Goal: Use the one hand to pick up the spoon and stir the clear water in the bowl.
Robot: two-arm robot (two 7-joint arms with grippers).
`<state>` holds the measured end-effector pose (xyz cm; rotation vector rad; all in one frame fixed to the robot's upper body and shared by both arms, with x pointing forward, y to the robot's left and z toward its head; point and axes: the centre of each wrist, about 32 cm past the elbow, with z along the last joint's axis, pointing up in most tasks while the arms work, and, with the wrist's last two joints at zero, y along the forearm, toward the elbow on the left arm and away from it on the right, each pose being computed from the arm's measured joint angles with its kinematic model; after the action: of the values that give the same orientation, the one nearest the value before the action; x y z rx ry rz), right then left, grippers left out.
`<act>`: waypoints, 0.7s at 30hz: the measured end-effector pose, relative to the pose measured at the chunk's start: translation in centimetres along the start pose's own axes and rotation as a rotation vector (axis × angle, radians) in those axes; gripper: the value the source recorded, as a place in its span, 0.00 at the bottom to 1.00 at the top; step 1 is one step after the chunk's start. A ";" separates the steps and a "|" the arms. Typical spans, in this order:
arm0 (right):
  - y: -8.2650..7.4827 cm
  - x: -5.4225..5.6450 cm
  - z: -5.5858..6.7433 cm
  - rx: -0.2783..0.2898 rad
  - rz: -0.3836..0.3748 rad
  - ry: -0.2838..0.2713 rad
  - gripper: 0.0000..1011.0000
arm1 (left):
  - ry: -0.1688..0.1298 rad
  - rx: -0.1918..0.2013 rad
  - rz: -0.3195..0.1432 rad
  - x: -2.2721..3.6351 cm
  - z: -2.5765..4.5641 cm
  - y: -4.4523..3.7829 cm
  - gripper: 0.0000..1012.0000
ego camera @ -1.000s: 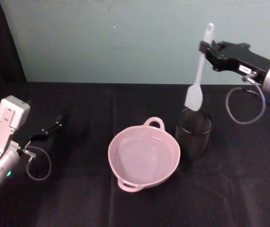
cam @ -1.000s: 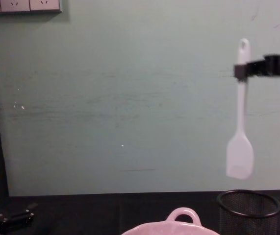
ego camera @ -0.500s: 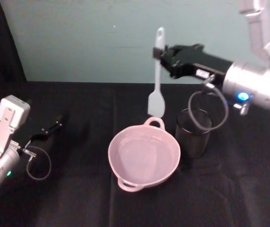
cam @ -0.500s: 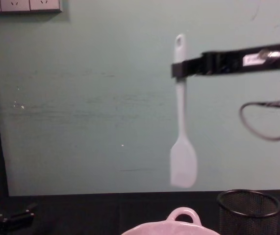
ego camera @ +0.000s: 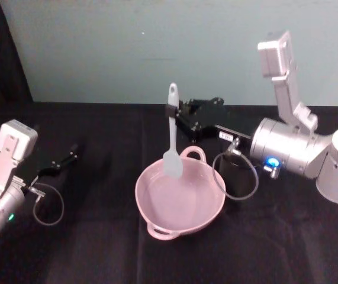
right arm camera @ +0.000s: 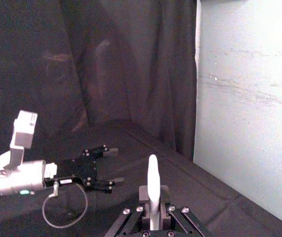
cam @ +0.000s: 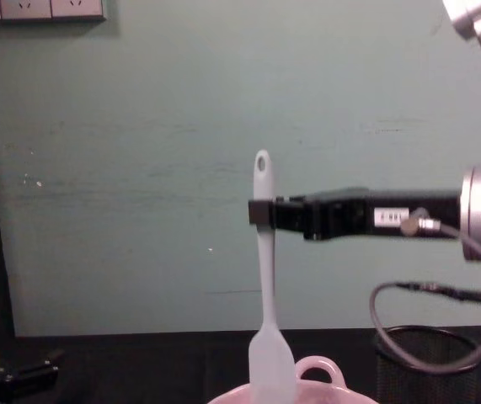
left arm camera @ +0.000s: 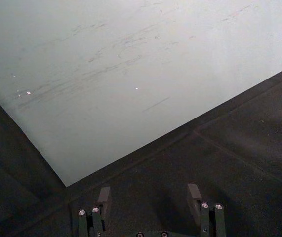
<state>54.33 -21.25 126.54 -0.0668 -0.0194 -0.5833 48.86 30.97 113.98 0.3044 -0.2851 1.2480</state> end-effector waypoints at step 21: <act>0.1 0.3 -4.5 0.030 0.011 -0.001 0.12 | 0.000 0.000 0.000 0.00 0.00 0.00 0.99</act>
<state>54.64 -21.67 122.07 -0.0377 -0.0293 -0.5721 48.86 30.97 113.98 0.3044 -0.2851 1.2480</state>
